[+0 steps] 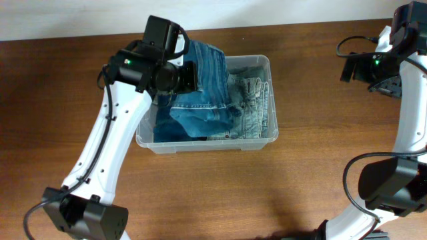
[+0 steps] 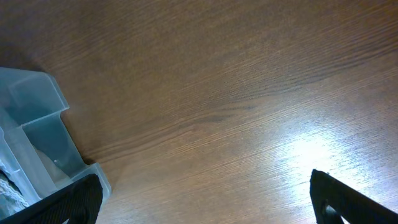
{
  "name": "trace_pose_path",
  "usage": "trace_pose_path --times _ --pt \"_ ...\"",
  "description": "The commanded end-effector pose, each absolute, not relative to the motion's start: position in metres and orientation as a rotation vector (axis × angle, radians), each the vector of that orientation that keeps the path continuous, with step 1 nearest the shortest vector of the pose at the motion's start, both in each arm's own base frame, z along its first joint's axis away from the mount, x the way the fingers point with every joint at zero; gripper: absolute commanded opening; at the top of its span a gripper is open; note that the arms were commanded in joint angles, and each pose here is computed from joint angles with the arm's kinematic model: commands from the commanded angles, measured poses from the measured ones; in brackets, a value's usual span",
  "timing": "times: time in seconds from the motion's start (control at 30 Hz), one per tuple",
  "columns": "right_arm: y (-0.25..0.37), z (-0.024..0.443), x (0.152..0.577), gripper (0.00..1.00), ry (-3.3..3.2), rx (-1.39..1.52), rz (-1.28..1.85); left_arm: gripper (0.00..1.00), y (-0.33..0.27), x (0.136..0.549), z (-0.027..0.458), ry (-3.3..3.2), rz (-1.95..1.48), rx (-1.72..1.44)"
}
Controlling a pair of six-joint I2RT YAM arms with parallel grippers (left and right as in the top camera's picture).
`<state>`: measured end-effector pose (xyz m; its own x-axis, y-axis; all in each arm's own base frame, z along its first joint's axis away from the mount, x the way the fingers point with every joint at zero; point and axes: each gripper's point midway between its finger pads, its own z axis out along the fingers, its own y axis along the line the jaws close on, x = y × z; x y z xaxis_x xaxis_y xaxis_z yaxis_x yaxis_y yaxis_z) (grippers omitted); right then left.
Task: Pack container
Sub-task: 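Lower the dark blue jeans into the container's left side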
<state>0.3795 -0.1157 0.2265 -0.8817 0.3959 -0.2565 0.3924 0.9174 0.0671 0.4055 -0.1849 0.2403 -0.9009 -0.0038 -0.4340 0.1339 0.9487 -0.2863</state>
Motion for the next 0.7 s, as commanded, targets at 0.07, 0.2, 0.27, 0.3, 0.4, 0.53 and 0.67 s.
trace_pose_path --times 0.07,0.2,0.27,0.3,0.4,0.53,0.67 --pt "-0.117 0.231 0.378 0.98 2.802 0.59 0.005 0.0 -0.16 0.414 0.209 2.695 -0.217 0.035" --pt "-0.117 0.231 0.378 0.99 2.802 0.59 0.005 0.0 -0.145 0.416 0.2 2.698 -0.092 0.01" --pt "-0.117 0.231 0.378 0.98 2.802 0.59 0.005 0.0 -0.138 0.418 0.2 2.689 -0.034 0.028" --pt "-0.117 0.231 0.378 0.99 2.802 0.59 0.005 0.0 -0.135 0.418 0.2 2.686 -0.01 0.034" --pt "-0.117 0.231 0.378 0.98 2.802 0.59 0.005 0.0 -0.131 0.417 0.199 2.691 0.021 0.039" --pt "-0.117 0.231 0.378 0.98 2.802 0.59 0.005 0.0 -0.125 0.415 0.192 2.71 0.041 0.057" --pt "-0.117 0.231 0.378 0.98 2.802 0.59 0.005 0.0 -0.106 0.411 0.176 2.748 0.106 0.018"
